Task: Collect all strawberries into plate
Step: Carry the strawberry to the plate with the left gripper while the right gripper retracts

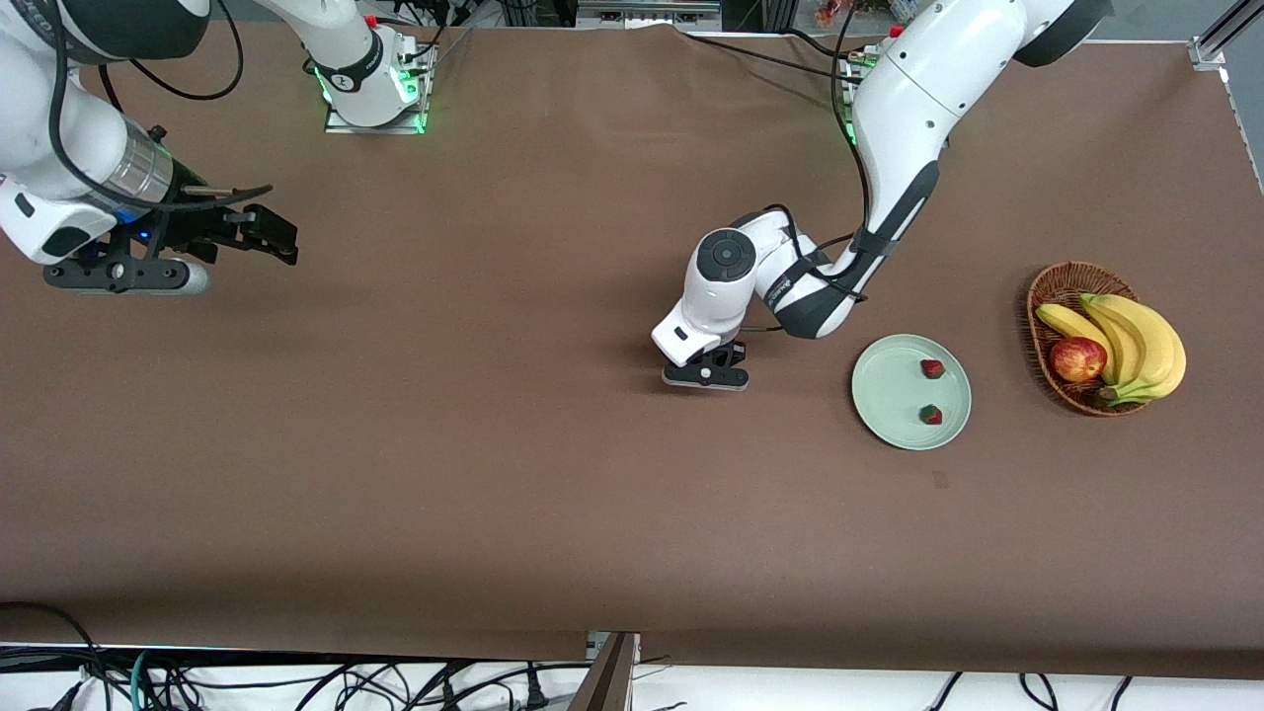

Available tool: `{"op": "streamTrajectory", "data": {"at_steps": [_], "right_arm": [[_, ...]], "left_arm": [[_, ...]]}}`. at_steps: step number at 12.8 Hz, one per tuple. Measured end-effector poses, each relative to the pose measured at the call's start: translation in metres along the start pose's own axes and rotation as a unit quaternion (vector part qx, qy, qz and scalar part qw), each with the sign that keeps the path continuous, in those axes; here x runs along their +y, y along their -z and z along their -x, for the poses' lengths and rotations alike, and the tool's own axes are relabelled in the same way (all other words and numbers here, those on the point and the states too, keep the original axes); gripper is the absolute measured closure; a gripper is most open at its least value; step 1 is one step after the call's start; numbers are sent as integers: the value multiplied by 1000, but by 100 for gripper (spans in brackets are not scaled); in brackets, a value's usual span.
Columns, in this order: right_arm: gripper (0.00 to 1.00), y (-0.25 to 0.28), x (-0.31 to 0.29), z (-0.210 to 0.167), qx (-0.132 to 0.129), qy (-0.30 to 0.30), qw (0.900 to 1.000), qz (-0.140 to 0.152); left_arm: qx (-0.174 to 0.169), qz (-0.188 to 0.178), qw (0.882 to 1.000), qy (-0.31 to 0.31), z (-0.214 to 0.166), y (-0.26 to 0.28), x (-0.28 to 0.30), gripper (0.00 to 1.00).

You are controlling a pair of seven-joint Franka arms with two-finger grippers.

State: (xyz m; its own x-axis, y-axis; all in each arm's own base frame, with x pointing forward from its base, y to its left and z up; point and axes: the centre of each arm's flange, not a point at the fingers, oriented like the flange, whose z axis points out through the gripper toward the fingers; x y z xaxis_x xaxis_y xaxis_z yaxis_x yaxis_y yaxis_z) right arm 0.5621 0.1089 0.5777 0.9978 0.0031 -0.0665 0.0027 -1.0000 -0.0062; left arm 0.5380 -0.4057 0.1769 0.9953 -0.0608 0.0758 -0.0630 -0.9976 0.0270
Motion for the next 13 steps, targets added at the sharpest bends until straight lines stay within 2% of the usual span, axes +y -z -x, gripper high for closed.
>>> {"op": "streamTrajectory", "data": {"at_steps": [3, 6, 10, 13], "right_arm": [[0, 7, 3, 4, 10, 18, 1000, 2], [0, 8, 7, 3, 13, 18, 1000, 2], [0, 12, 6, 3, 21, 22, 1000, 1], [0, 14, 6, 4, 24, 24, 999, 0]], "left_arm": [[-2, -15, 1000, 6, -8, 12, -7, 68], [-18, -43, 999, 18, -34, 56, -43, 68], [-79, -44, 993, -72, -86, 135, -158, 68], [-105, -43, 983, -144, -100, 147, -222, 68]]}}
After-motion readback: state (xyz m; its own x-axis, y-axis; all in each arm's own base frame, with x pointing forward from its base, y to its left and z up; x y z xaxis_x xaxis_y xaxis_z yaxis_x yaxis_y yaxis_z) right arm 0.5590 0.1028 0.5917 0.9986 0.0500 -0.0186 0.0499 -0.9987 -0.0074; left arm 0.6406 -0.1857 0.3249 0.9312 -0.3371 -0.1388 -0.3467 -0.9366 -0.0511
